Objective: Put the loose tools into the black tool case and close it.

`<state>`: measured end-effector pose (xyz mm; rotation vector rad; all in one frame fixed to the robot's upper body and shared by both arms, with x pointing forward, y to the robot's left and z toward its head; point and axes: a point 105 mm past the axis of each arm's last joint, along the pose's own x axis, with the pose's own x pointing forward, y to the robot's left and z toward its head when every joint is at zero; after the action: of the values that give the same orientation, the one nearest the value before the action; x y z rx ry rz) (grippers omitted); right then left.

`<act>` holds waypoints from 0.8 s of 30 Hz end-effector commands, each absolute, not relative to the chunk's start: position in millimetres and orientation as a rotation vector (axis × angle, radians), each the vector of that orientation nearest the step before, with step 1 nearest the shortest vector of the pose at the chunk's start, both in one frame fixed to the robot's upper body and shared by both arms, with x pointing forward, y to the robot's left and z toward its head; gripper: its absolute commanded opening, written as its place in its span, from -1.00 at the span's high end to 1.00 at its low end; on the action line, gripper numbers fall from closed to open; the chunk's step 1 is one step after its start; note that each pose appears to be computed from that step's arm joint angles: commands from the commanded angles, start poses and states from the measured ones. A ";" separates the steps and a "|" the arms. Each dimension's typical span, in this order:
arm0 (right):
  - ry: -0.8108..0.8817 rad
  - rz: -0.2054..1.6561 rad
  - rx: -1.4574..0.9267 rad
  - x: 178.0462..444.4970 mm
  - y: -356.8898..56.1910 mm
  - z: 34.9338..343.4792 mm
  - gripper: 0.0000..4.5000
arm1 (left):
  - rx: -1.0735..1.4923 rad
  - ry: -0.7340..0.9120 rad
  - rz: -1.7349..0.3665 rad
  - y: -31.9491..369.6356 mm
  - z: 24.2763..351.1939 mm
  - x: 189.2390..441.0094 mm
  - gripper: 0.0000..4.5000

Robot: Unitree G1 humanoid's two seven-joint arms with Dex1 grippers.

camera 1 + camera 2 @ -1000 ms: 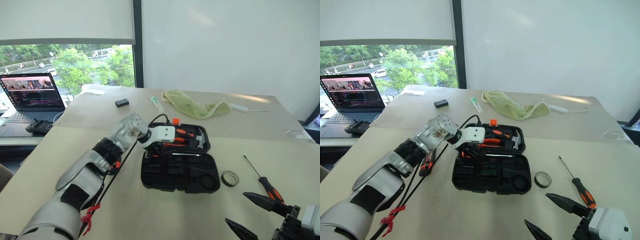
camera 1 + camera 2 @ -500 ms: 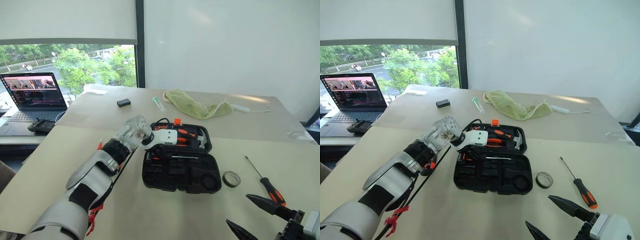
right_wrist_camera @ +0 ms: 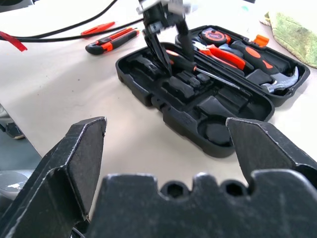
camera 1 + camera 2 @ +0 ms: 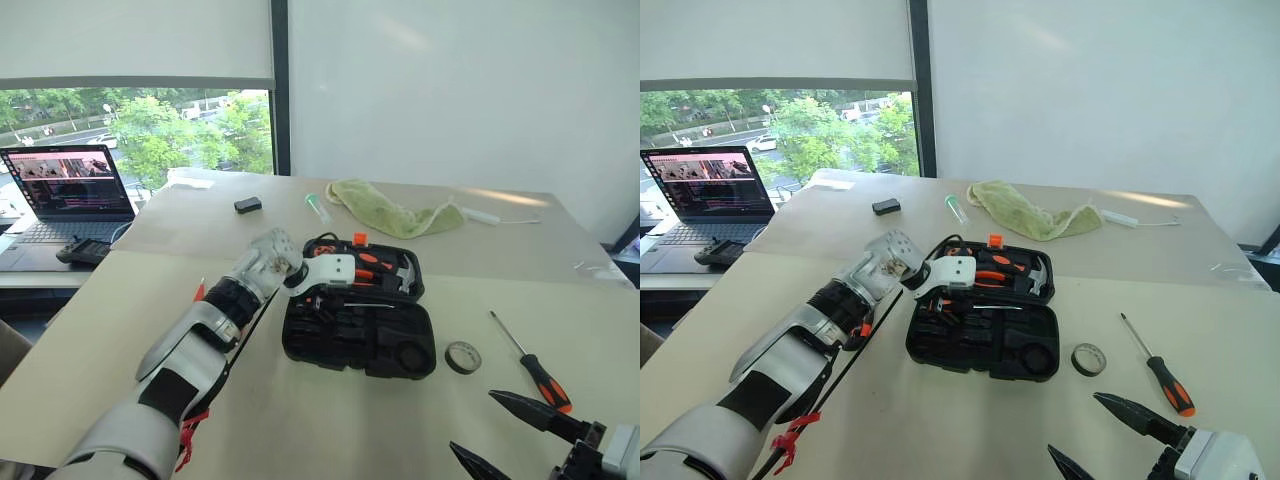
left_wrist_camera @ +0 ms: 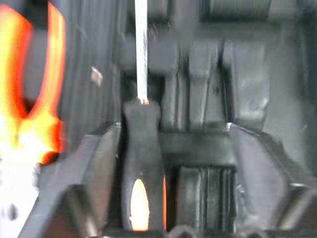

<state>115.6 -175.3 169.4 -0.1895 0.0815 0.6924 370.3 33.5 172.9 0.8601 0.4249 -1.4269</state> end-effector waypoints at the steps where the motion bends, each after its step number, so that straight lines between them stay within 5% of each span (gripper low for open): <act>1: 0.017 0.730 -0.218 114.7 -166.9 182.0 -1.00 | 0.690 0.322 -1.434 32.8 206.5 357.3 -0.64; 11: 0.000 0.736 -0.215 119.4 -163.9 184.3 -1.00 | 0.262 0.284 -1.193 23.5 172.9 364.1 0.94; 24: 0.005 0.725 -0.217 117.1 -165.0 186.5 -1.00 | 0.115 0.392 -0.916 16.5 103.0 380.7 0.98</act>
<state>119.3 -171.6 174.2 -0.2075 0.0643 0.7028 382.3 15.5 116.8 0.1023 0.3467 -0.9364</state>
